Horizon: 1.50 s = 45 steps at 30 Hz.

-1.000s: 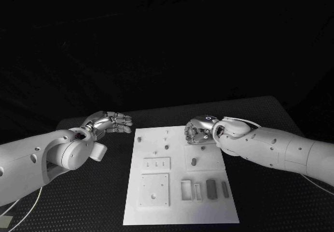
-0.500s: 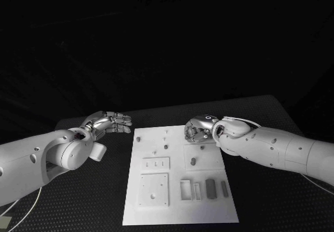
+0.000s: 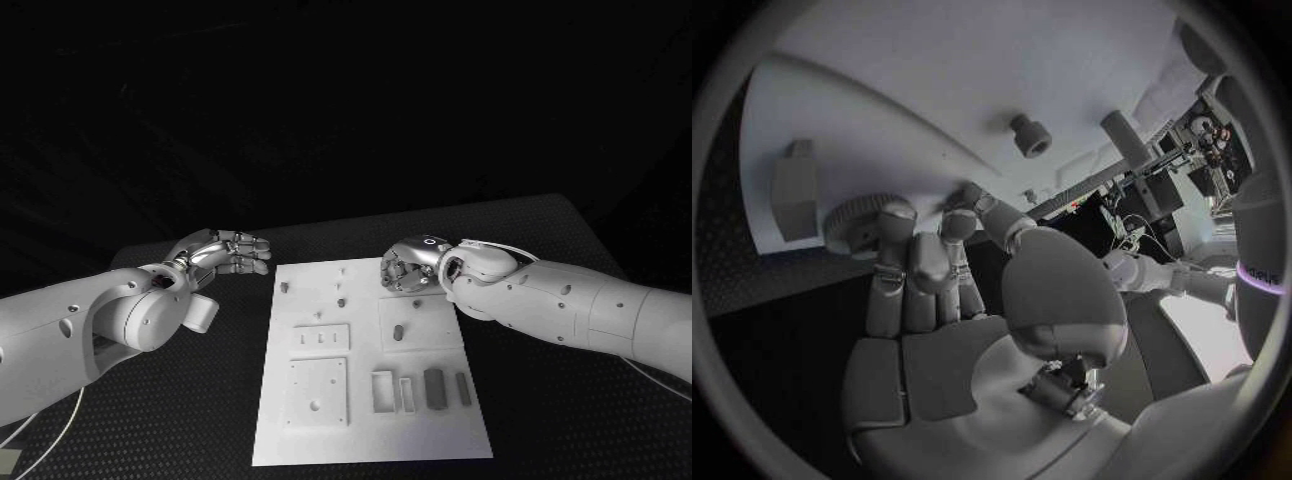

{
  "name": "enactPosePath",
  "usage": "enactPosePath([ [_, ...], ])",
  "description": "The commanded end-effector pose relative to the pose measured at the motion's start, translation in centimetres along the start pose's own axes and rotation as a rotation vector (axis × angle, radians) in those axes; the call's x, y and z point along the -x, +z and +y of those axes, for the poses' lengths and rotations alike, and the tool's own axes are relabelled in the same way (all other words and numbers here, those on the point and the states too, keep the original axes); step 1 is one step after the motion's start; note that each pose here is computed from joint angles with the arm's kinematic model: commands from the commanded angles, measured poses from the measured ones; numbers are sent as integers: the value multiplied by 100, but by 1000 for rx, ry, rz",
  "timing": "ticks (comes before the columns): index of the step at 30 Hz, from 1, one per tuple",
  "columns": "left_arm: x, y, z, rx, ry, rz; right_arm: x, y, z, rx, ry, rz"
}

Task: Assemble the parts on the task board

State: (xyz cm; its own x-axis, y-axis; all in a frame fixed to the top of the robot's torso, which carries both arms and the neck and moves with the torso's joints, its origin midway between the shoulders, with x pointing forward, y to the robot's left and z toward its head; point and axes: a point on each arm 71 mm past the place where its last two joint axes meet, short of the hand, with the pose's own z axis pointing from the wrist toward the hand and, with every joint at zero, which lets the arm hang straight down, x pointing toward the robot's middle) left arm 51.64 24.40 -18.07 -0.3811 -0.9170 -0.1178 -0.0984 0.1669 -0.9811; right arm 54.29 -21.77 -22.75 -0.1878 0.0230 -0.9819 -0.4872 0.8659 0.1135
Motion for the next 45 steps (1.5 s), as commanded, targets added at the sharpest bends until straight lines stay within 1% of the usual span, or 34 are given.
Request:
enactPosePath([
  [1, -9, 5, -13, -11, -2, 6, -175, -53, -72, -67, -32, 56],
  [6, -4, 2, -13, -13, -1, 2, -136, -51, -42, -81, -40, 2],
  [11, 4, -3, -12, -12, 0, -3, -68, -52, 78, -51, -36, -87],
  [15, 4, -4, -13, -13, 0, -3, -24, -37, 160, -39, -44, -122],
  [21, 0, -3, -14, -13, 0, -3, 45, 17, 284, -23, -55, -152],
  [28, -3, -1, -15, -14, 0, -4, 70, 88, 455, -5, -74, -173],
  [32, -10, 4, -16, -14, 0, -3, 97, 140, 521, -7, -87, -198],
  [42, -40, 22, -22, -16, 0, 2, 137, 269, 633, -2, -113, -223],
  [45, -51, 8, -26, -17, -1, 4, 175, 303, 689, 8, -119, -239],
])
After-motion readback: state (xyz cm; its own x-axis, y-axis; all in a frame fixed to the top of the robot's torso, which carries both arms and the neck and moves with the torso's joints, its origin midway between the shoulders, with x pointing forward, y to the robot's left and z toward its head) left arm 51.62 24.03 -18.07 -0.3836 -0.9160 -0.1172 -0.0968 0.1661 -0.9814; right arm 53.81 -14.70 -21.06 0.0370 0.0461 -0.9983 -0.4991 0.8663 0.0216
